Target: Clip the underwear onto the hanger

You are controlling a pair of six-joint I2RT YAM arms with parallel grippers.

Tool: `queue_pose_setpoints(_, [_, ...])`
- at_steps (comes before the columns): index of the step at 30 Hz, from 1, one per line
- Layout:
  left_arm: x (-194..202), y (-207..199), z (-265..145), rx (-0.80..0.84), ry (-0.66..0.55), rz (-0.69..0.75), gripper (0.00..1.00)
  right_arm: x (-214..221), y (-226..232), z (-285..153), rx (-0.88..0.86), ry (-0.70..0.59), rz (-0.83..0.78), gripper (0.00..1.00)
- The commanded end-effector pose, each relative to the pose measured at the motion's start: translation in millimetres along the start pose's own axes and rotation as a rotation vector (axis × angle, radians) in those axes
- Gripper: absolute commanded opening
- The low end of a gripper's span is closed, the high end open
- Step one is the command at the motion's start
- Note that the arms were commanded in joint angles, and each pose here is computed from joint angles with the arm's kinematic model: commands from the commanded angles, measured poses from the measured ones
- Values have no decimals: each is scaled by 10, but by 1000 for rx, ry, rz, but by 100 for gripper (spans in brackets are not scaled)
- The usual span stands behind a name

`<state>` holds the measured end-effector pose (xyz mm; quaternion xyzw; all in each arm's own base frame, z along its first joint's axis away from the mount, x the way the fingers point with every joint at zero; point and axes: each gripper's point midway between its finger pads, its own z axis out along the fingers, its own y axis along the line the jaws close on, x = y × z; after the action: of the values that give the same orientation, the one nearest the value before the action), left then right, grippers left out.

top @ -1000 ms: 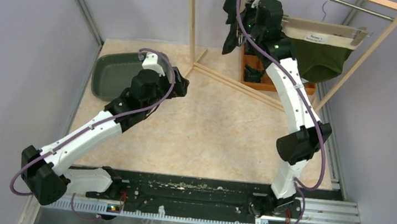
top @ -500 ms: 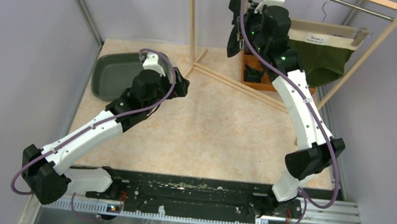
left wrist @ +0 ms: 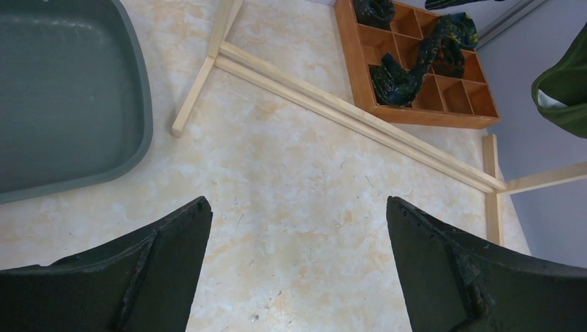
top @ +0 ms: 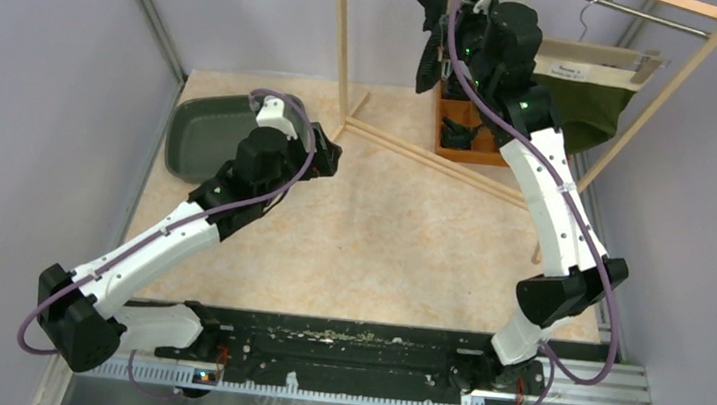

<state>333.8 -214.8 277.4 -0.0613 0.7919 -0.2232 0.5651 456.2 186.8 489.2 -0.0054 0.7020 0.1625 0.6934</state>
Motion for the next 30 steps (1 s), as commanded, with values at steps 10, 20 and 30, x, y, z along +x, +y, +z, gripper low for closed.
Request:
queue_pose_setpoints(10, [-174,-13,-93,11,-47,-9,100,-495,45,192,-11,-115,45,0])
queue_pose_setpoints(20, [-221,0,-100,6,-56,-7,100,-393,-43,303,-3,-94,72,0])
queue_pose_setpoints(30, [-214,11,-81,1,-53,-6,100,-364,-152,398,15,-93,91,0])
